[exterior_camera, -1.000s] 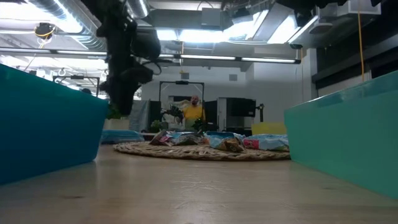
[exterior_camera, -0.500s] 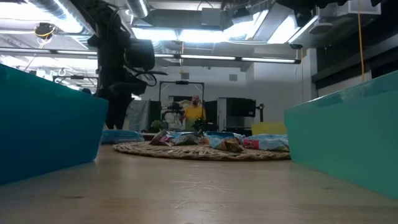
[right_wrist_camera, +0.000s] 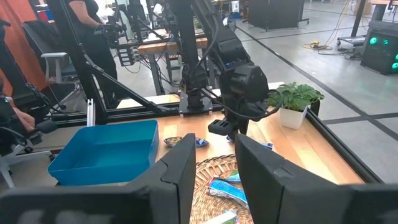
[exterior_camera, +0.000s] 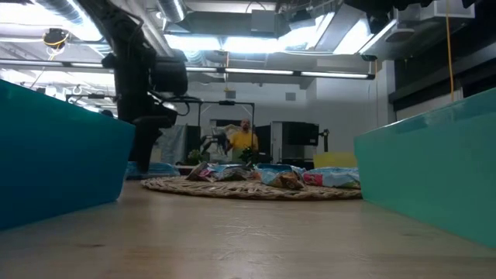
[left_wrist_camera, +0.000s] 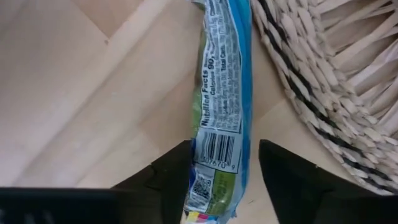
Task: Pick and place Granola Bars by type
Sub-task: Put the blue granola bar into the blue bin
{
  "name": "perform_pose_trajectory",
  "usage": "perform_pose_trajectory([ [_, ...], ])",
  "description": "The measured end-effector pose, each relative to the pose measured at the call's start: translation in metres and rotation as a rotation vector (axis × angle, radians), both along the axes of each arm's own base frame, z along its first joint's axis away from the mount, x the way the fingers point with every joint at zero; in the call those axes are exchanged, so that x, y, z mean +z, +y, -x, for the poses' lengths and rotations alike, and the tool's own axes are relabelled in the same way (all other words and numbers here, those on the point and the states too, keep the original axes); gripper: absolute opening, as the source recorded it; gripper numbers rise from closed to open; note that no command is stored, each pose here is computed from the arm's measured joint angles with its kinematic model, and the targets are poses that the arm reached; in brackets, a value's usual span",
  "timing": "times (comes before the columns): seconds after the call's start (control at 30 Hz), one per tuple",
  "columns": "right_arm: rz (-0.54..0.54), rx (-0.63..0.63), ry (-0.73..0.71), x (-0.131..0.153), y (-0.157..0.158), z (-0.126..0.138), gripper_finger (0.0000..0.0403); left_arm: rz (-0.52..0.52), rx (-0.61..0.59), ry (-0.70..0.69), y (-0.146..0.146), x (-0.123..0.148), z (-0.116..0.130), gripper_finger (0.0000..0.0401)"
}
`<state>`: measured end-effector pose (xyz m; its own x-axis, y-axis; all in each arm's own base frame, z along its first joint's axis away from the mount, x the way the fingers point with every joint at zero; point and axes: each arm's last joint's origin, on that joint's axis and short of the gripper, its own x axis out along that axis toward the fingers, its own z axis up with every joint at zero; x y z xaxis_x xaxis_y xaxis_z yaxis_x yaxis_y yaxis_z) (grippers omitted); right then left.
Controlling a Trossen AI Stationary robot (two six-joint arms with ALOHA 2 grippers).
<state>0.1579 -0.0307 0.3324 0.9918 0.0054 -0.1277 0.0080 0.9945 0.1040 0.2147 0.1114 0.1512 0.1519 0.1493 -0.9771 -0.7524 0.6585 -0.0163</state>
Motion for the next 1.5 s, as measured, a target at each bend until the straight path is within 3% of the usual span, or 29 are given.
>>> perform_pose_trajectory([
  [0.4,0.004,0.0,0.0,0.0,0.0,0.0,0.0117,0.048,0.087,-0.028,-0.004,-0.001,-0.001,0.0061],
  [0.67,0.003,0.001,0.003,0.0,0.0,0.0,0.0117,0.05,0.063,-0.087,-0.02,0.013,-0.021,0.0044],
  [1.07,0.006,0.002,0.005,0.0,0.0,0.0,0.0117,-0.048,-0.043,-0.374,-0.05,0.094,-0.047,0.0043],
  [1.3,0.006,0.002,0.005,0.0,0.0,0.0,0.0117,-0.123,-0.009,-0.575,-0.069,0.146,-0.032,0.0043],
  [1.5,0.007,0.001,0.004,0.0,0.0,0.0,0.0117,-0.113,-0.094,-0.704,-0.095,0.173,-0.009,0.0043],
])
